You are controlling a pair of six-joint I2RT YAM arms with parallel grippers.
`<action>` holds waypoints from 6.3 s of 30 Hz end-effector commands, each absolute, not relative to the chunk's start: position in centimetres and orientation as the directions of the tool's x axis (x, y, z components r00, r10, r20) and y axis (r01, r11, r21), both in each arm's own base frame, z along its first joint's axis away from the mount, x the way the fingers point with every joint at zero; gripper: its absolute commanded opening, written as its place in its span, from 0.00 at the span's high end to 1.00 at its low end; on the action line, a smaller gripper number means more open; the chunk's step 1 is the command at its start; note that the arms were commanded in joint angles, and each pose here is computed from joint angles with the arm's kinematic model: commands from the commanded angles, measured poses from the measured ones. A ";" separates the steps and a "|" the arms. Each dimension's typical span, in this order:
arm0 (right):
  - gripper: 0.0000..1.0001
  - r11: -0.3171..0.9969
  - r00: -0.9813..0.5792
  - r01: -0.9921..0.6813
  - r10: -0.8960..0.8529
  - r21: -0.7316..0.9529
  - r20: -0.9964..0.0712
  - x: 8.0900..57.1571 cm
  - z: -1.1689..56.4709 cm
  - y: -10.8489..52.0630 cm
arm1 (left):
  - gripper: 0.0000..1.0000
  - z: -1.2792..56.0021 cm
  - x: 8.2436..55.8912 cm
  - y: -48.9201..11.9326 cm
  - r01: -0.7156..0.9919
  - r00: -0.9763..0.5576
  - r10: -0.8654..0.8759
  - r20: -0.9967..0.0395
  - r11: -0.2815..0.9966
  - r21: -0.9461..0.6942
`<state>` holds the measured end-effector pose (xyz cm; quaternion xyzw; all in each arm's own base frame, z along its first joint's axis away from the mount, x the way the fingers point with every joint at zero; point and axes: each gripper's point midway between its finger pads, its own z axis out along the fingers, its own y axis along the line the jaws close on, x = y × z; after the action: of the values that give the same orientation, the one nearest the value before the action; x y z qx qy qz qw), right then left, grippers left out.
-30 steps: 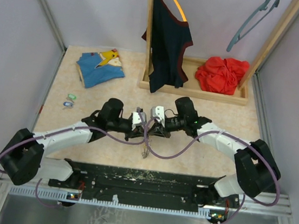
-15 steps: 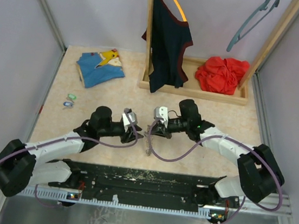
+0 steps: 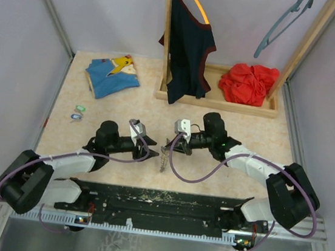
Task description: Put the keys on the keyring
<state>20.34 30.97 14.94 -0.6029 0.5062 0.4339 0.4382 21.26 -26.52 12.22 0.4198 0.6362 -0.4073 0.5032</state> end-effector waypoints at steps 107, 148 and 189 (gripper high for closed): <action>1.00 -0.080 0.173 -0.982 -0.045 -0.169 -0.984 20.1 19.0 31.9 | 0.37 17.4 19.1 -27.5 0.974 0.075 -0.152 -0.986 0.225 0.039; 1.00 -0.087 0.176 -0.981 -0.027 -0.173 -0.984 19.7 19.6 31.8 | 0.76 15.9 19.7 -29.5 0.991 -0.034 -0.099 -0.994 0.124 -0.046; 0.73 -0.088 0.278 -0.961 -0.277 -0.264 -0.920 21.9 17.2 29.0 | 0.99 13.7 22.3 -30.0 0.919 -0.038 0.644 -0.764 0.322 0.226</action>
<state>21.43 28.41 16.58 -0.6377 0.5259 0.3439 0.4455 22.44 -30.79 13.34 0.5457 0.6910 -0.1949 0.4321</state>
